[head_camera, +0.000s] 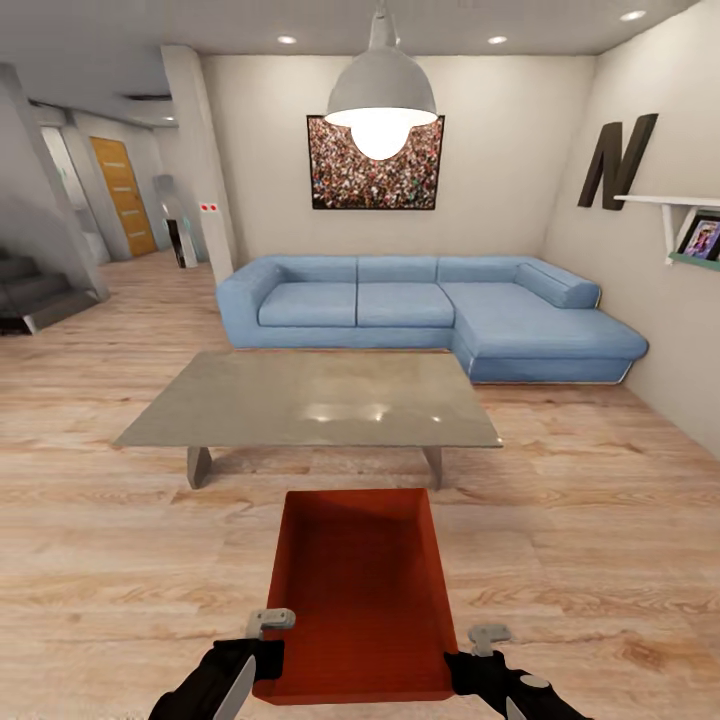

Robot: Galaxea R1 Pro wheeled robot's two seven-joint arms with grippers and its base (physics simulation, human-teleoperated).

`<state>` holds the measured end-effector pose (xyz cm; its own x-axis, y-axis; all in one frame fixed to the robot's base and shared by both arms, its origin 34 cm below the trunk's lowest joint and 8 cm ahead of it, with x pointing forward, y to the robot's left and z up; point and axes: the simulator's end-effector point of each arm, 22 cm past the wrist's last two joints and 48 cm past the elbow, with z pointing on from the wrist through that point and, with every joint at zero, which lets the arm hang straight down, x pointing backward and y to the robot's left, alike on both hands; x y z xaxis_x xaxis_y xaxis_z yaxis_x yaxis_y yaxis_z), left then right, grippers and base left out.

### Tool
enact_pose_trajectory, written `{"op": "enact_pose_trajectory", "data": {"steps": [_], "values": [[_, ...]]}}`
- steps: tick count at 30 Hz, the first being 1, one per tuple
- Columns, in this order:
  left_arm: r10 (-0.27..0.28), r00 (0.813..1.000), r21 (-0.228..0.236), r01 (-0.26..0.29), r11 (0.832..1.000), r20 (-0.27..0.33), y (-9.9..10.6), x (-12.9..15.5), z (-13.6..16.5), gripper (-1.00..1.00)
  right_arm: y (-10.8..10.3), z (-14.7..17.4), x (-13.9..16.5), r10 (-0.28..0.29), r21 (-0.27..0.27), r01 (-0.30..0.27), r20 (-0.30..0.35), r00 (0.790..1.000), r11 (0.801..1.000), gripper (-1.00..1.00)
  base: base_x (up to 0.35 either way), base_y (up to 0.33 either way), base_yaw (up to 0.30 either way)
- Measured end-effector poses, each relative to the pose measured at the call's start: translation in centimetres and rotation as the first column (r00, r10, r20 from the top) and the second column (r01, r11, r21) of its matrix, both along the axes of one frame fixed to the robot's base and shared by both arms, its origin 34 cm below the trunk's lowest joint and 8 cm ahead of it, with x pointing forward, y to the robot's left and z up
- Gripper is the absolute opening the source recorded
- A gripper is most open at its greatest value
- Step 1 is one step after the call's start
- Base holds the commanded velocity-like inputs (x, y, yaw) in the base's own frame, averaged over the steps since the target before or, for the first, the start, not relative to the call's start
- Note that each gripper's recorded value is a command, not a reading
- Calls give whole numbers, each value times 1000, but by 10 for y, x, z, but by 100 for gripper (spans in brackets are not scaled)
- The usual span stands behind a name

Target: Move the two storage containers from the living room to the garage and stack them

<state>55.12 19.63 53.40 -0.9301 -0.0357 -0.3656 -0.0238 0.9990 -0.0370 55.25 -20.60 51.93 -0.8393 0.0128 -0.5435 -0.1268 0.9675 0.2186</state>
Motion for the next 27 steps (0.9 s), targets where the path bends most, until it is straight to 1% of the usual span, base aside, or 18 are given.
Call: {"op": "enact_pose_trajectory", "data": {"steps": [11,27], "values": [[0,1000,0,0,1000,9,0,3,22,-100,0,22,3,0,0,0,9,1000,1000,-100,0,0,252],[1,1000,0,-1,1000,24,0,8,54,-100,0,54,8,0,0,0,24,1000,1000,-100,0,0,226]]}}
